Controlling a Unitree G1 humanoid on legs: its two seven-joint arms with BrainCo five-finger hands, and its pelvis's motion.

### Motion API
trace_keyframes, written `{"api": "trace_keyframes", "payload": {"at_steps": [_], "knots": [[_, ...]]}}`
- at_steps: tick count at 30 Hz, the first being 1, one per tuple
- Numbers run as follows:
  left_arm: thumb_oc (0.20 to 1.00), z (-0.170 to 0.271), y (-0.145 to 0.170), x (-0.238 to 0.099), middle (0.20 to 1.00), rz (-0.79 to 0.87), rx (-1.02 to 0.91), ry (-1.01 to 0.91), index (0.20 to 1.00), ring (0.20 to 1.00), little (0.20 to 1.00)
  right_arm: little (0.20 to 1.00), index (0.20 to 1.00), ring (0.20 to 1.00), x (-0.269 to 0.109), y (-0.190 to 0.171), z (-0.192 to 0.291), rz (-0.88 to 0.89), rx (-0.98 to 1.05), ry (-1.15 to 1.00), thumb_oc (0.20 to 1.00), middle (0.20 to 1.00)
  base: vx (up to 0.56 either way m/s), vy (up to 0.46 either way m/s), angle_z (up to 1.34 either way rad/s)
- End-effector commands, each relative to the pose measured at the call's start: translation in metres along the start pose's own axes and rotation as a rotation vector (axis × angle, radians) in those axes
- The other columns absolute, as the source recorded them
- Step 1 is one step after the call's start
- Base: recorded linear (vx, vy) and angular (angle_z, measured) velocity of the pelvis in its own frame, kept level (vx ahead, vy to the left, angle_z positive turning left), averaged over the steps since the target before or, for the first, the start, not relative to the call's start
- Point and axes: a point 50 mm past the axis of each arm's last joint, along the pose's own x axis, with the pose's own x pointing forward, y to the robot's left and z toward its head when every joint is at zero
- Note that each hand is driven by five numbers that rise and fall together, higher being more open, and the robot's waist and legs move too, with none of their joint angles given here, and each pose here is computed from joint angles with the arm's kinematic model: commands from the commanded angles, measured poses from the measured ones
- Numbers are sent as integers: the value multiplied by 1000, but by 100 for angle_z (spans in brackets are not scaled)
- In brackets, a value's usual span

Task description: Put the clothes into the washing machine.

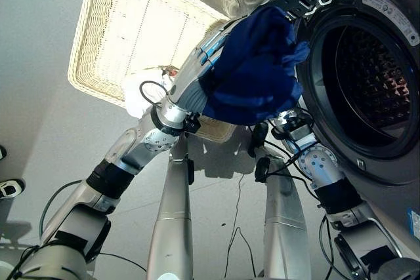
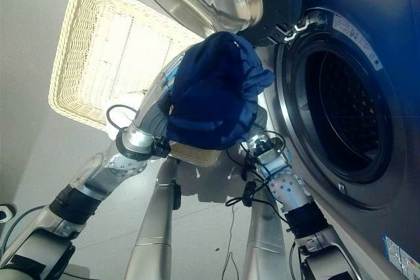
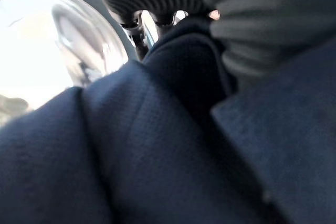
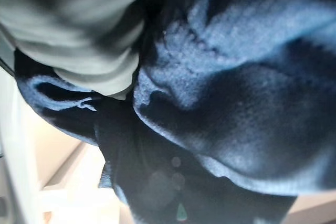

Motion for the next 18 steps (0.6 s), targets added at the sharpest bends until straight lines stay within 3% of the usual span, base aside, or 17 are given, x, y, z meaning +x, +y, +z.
{"api": "trace_keyframes", "payload": {"at_steps": [1, 7, 18], "knots": [[1000, 5, 11, 16, 1000, 158, 96, -38, 1000, 1000, 1000, 200, 200, 200, 15, 27, 6, 270, 79, -60, 200, 200, 0, 0, 0], [1000, -18, 23, 7, 1000, 224, 260, 94, 1000, 1000, 1000, 200, 200, 200, 20, 37, 9, 371, 97, -81, 200, 200, 0, 0, 0], [1000, -48, 39, -7, 1000, 288, 417, 282, 1000, 1000, 1000, 200, 200, 200, 22, 34, 16, 330, 74, -137, 200, 200, 0, 0, 0]]}}
